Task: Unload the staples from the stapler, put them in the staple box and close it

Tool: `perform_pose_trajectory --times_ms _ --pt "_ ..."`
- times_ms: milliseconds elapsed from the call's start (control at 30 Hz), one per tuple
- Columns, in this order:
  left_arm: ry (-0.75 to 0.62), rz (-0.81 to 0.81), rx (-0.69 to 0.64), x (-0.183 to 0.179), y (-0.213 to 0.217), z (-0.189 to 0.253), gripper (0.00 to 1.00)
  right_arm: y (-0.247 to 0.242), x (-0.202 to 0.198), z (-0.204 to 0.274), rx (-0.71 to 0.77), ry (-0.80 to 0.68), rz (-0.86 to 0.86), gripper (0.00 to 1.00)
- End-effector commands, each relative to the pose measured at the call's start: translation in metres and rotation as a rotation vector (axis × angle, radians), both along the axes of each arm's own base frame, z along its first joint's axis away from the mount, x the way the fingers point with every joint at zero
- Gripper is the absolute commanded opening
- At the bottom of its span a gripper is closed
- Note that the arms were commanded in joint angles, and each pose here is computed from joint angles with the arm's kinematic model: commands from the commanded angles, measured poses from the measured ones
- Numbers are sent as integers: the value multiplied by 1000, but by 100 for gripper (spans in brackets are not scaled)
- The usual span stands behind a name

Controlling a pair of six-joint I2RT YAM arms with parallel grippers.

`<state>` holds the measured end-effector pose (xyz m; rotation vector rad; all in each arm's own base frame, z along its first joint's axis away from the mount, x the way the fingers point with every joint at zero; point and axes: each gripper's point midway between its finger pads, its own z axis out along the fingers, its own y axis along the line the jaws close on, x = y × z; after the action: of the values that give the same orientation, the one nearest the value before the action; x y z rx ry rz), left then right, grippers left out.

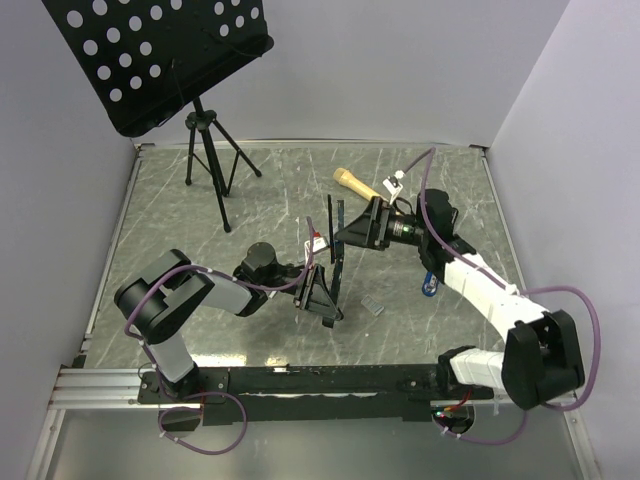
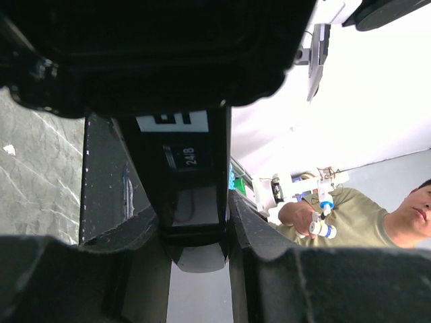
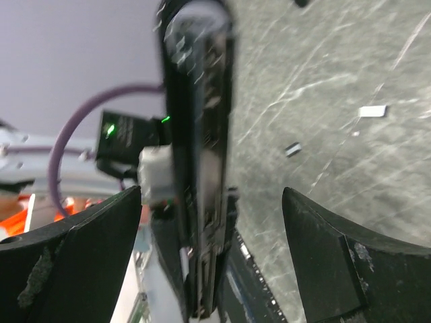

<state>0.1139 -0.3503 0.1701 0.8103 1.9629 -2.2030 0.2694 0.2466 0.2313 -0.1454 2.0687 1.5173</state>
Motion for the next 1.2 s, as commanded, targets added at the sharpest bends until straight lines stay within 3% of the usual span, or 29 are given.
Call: perform_pose_trajectory --times_ms 0,500,1167 --pt "-510 13 -476 -12 13 83 1 -1 -14 24 66 -112 37 90" --pt "-508 6 -479 -14 14 87 1 5 -15 5 89 -75 87 84" --pt "-505 10 -482 -12 13 89 1 13 -27 1 149 -73 152 67"
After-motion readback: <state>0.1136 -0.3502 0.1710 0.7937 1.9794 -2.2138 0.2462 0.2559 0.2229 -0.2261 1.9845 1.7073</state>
